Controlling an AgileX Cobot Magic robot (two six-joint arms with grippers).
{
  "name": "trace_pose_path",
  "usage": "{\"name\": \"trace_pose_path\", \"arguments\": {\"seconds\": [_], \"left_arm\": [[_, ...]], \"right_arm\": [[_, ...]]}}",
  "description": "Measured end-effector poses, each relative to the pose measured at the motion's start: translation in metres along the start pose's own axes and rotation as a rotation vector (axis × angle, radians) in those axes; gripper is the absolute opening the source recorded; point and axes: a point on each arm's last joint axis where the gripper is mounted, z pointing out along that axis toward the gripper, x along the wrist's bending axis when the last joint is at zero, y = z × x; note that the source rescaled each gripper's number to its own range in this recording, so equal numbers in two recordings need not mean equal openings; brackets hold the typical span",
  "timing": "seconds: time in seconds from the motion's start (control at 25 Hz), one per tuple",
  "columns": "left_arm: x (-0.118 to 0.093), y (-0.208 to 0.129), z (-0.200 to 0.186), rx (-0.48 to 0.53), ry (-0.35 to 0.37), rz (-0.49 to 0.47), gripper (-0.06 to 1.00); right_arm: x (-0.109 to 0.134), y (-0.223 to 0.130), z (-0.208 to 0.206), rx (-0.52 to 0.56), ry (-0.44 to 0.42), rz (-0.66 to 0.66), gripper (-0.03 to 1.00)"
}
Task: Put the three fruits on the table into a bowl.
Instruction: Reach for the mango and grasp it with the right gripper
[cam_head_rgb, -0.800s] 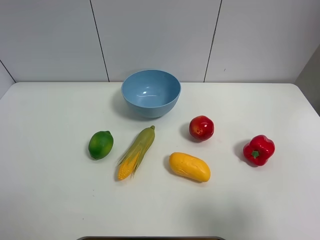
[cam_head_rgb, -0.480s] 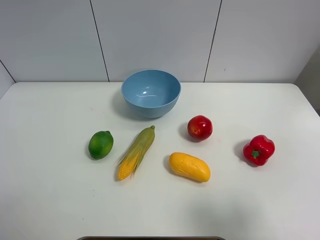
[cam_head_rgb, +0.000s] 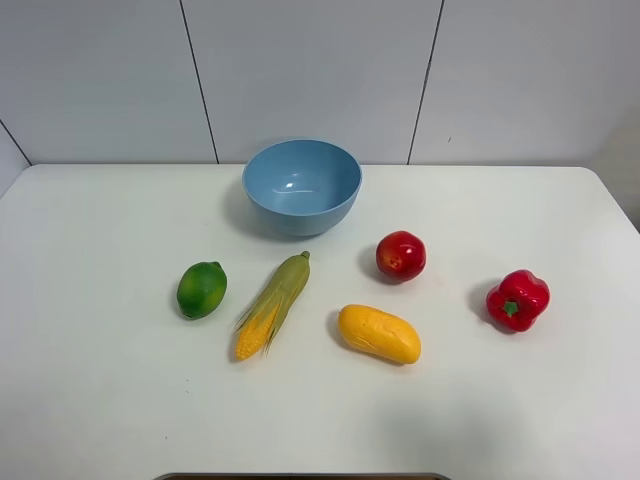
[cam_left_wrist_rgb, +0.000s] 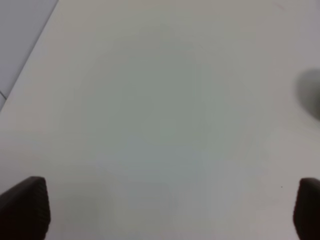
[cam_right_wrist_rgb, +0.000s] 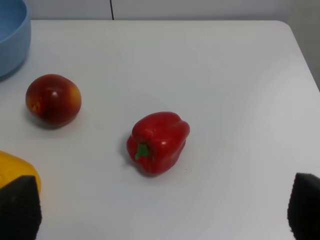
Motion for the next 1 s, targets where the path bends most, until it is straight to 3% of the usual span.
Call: {"name": "trace_pose_path", "arguments": {"seconds": [0.6, 1.0], "left_arm": [[0.000, 0.000, 0.000, 0.000, 0.000, 0.000, 1.00], [0.000, 0.000, 0.000, 0.000, 0.000, 0.000, 1.00]], "right_arm": [[0.000, 0.002, -0.002, -0.004, 0.000, 0.000, 1.00], [0.002, 0.076, 0.004, 0.111, 0.002, -0.067, 1.00]]}}
